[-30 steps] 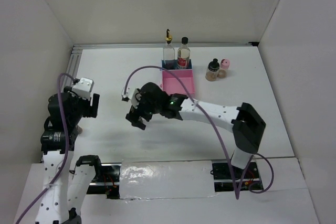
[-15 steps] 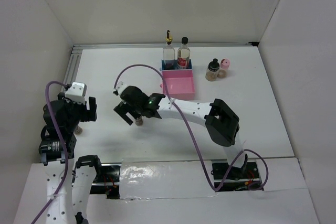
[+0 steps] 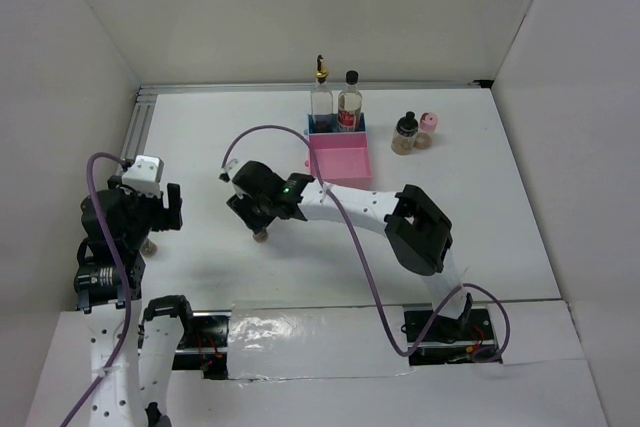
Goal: Organize the condiment bottles
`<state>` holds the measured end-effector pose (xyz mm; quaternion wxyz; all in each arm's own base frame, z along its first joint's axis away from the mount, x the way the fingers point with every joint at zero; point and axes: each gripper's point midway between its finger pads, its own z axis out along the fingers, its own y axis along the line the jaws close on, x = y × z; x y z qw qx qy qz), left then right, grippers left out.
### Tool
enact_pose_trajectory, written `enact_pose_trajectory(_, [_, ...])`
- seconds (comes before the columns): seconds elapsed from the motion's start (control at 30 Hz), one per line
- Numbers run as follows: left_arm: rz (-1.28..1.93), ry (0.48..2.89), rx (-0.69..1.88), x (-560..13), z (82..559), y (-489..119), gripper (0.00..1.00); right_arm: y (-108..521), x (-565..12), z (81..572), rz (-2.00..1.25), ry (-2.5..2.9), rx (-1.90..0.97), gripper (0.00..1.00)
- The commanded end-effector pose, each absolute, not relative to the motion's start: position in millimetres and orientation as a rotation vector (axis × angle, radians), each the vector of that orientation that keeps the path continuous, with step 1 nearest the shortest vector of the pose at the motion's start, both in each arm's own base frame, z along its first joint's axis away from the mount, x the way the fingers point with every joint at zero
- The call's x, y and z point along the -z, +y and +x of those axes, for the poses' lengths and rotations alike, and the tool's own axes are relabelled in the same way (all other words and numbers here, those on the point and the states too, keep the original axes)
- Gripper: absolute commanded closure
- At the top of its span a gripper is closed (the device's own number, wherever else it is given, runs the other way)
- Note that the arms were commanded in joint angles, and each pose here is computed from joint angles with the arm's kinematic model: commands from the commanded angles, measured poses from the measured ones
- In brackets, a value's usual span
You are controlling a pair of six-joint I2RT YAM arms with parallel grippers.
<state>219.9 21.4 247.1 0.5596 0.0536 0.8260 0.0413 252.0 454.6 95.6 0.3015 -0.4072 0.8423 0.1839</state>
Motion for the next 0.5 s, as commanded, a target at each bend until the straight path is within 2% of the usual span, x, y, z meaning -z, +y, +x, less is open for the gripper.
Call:
enact_pose_trajectory(0.0, [0.154,1.88,-0.141,-269,228,26,0.16,460,-102,260,-1.063,2.237,-0.505,0.83])
enact_pose_trajectory(0.03, [0.158,1.873,-0.15,-271,229,27,0.16,457,-107,261,-1.058,2.242,-0.503,0.96])
enact_pose_trajectory(0.07, [0.163,1.87,-0.154,-273,230,27,0.16,462,-138,267,-1.025,2.202,-0.551,1.0])
enact_pose_trajectory(0.13, [0.186,1.862,-0.15,-275,232,25,0.16,465,-190,279,-0.969,2.115,-0.654,1.0])
enact_pose_trajectory(0.17, [0.194,1.86,-0.148,-276,235,25,0.16,458,-240,285,-0.889,2.019,-0.697,1.0])
enact_pose_trajectory(0.3, [0.214,1.84,-0.151,-281,247,25,0.16,388,-301,337,-0.477,1.919,-0.5,1.0])
enact_pose_trajectory(0.37, [0.229,1.809,-0.153,-291,256,25,0.17,336,-285,360,-0.299,1.955,-0.28,1.0])
enact_pose_trajectory(0.47, [0.269,1.77,-0.128,-302,270,21,0.17,291,-261,383,-0.22,2.048,-0.221,1.0])
